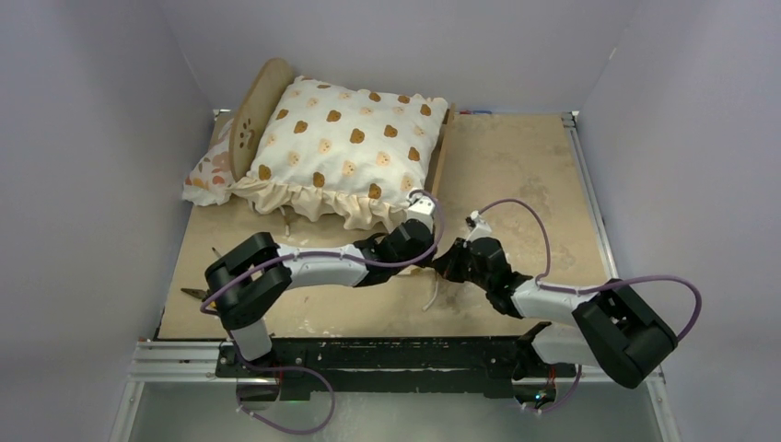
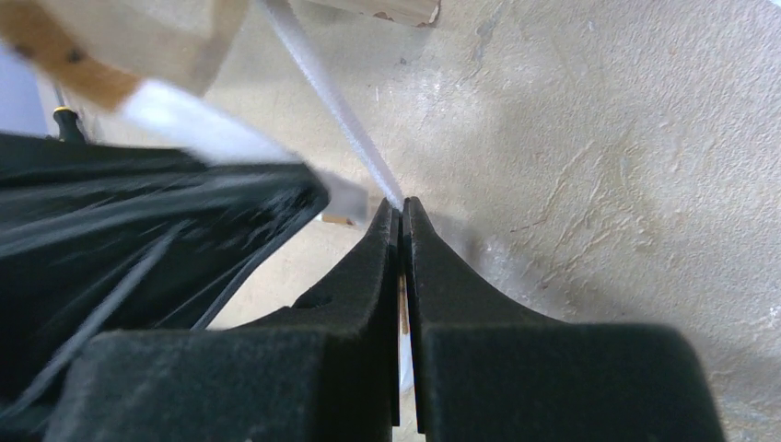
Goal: Set up the pet bed
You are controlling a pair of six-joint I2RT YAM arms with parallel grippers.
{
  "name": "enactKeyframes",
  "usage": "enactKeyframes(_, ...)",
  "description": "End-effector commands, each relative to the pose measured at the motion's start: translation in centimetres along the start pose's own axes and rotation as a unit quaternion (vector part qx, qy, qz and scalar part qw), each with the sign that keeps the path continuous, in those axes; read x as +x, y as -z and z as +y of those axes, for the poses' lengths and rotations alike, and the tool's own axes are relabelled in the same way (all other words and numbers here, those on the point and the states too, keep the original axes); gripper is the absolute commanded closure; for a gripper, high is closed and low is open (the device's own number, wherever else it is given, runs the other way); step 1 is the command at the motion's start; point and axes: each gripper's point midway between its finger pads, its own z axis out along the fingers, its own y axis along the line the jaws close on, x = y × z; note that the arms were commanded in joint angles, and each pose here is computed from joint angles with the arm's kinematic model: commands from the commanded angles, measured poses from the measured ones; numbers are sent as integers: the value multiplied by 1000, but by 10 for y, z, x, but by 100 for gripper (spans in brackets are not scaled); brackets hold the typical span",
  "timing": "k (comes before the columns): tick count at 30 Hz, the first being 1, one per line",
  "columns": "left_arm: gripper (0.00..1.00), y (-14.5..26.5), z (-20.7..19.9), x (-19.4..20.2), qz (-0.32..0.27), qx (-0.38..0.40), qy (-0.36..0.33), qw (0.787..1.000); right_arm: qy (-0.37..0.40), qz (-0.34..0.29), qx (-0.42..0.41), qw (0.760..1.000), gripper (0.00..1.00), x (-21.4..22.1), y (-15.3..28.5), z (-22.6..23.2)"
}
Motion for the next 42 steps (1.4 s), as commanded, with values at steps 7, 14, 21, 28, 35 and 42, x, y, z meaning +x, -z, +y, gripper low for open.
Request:
enactKeyframes(7, 100, 44, -120, -133, -93, 170, -21, 981, 1, 43, 19, 999, 100, 26, -1, -18)
enactKeyframes(14, 100, 42, -138, -137, -82, 198, -26, 976, 0, 44, 19, 999, 100, 28, 0, -19)
enactKeyframes(21, 98, 33, -117, -100, -49, 181, -14, 982, 1, 38, 13, 999, 100, 25, 5, -16)
enactKeyframes(28, 82, 24, -95, -63, -15, 156, -6, 988, 1, 29, 4, 1000, 100, 19, 14, -10)
enactKeyframes(35, 62, 41, -84, -52, -10, 163, 15, 986, 12, 32, 1, 999, 91, 17, 23, -7)
enactKeyframes(42, 58, 69, -49, -40, -14, 124, 15, 992, 27, 34, 0, 999, 69, 12, 30, -1)
